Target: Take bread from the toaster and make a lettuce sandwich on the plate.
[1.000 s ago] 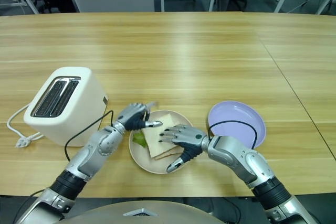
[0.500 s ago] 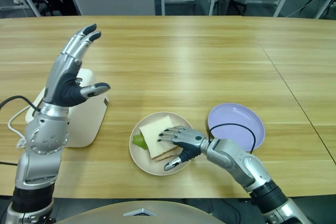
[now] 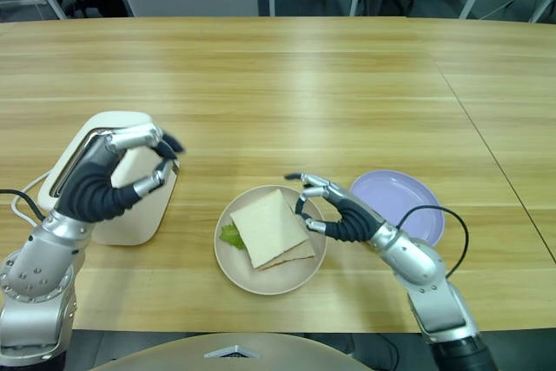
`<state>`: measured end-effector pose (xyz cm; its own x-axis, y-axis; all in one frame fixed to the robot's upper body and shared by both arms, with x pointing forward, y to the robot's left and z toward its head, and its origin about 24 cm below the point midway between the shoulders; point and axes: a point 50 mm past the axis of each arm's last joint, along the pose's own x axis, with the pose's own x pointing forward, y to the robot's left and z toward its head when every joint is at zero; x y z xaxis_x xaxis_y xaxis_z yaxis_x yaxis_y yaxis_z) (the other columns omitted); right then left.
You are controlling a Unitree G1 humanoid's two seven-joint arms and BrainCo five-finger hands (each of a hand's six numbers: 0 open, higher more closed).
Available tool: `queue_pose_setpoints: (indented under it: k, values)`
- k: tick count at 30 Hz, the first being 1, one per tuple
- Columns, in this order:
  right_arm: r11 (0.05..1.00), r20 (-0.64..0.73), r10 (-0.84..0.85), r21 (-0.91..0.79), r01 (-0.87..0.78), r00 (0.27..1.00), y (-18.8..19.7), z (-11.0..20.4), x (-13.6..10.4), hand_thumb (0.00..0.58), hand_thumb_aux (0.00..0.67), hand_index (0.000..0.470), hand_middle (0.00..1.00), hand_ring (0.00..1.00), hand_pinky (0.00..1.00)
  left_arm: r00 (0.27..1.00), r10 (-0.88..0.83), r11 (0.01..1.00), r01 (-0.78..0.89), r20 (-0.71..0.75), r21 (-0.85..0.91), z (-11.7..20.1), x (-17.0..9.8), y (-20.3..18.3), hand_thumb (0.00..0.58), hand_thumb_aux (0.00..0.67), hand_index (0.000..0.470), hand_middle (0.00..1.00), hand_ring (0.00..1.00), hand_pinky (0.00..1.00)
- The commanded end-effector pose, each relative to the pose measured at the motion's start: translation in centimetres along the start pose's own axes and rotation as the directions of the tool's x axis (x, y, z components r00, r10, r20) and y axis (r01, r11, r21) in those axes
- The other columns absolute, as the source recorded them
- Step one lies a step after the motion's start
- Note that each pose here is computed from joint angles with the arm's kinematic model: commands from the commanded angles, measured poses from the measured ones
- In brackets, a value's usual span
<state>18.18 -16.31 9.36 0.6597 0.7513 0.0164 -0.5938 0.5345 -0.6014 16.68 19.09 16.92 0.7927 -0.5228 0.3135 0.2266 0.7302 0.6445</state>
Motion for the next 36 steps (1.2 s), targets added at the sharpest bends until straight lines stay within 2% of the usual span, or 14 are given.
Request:
queue_pose_setpoints:
  k: [1, 5, 7, 11, 14, 23, 31, 33, 36]
  values:
    - [0.990, -0.023, 0.141, 0.016, -0.141, 0.990, 0.9, 0.6, -1.6, 0.580, 0.670, 0.460, 1.00, 1.00, 1.00, 0.973, -0.224, 0.975, 0.223, -0.059, -0.017, -1.0, -1.8, -1.5, 0.580, 0.670, 0.460, 1.00, 1.00, 1.00]
    - [0.950, -0.102, 0.306, -0.032, -0.311, 0.947, 2.9, 0.4, -3.3, 0.580, 0.670, 0.460, 1.00, 1.00, 1.00, 0.846, -0.513, 0.857, 0.515, -0.147, -0.027, -2.3, -4.6, -4.5, 0.580, 0.670, 0.460, 1.00, 1.00, 1.00]
    - [0.918, -0.140, 0.379, -0.065, -0.391, 0.915, 4.1, 0.3, -4.0, 0.580, 0.670, 0.460, 1.00, 1.00, 1.00, 0.785, -0.598, 0.799, 0.599, -0.162, -0.048, -2.6, -5.5, -5.7, 0.580, 0.670, 0.460, 1.00, 1.00, 1.00]
    - [0.881, -0.169, 0.451, -0.074, -0.468, 0.876, 6.0, 0.3, -4.7, 0.580, 0.670, 0.460, 1.00, 1.00, 1.00, 0.681, -0.702, 0.706, 0.704, -0.210, -0.077, -3.6, -6.8, -7.6, 0.580, 0.670, 0.460, 1.00, 1.00, 1.00]
    - [0.853, -0.198, 0.483, -0.113, -0.510, 0.853, 7.0, 0.0, -4.7, 0.580, 0.670, 0.460, 1.00, 1.00, 1.00, 0.629, -0.739, 0.658, 0.751, -0.243, -0.055, -4.4, -7.1, -8.8, 0.580, 0.670, 0.460, 1.00, 1.00, 1.00]
    - [0.778, -0.261, 0.534, -0.220, -0.588, 0.804, 9.7, -1.6, -3.6, 0.580, 0.670, 0.460, 1.00, 1.00, 1.00, 0.519, -0.807, 0.526, 0.848, -0.283, 0.057, -6.0, -6.3, -12.4, 0.580, 0.670, 0.460, 1.00, 1.00, 1.00]
    - [0.756, -0.292, 0.525, -0.273, -0.596, 0.799, 11.0, -3.4, -1.5, 0.580, 0.670, 0.460, 1.00, 1.00, 1.00, 0.406, -0.856, 0.411, 0.910, -0.320, 0.056, -8.0, -6.1, -15.0, 0.580, 0.670, 0.460, 1.00, 1.00, 1.00]
    - [0.752, -0.296, 0.517, -0.290, -0.592, 0.803, 11.0, -3.9, -0.8, 0.580, 0.670, 0.460, 1.00, 1.00, 1.00, 0.402, -0.854, 0.406, 0.912, -0.331, 0.060, -8.6, -6.0, -15.2, 0.580, 0.670, 0.460, 1.00, 1.00, 1.00]
    - [0.773, -0.297, 0.459, -0.331, -0.541, 0.837, 10.2, -4.5, 0.8, 0.580, 0.670, 0.460, 1.00, 1.00, 1.00, 0.448, -0.829, 0.443, 0.891, -0.335, 0.096, -9.2, -4.6, -15.1, 0.580, 0.670, 0.460, 1.00, 1.00, 1.00]
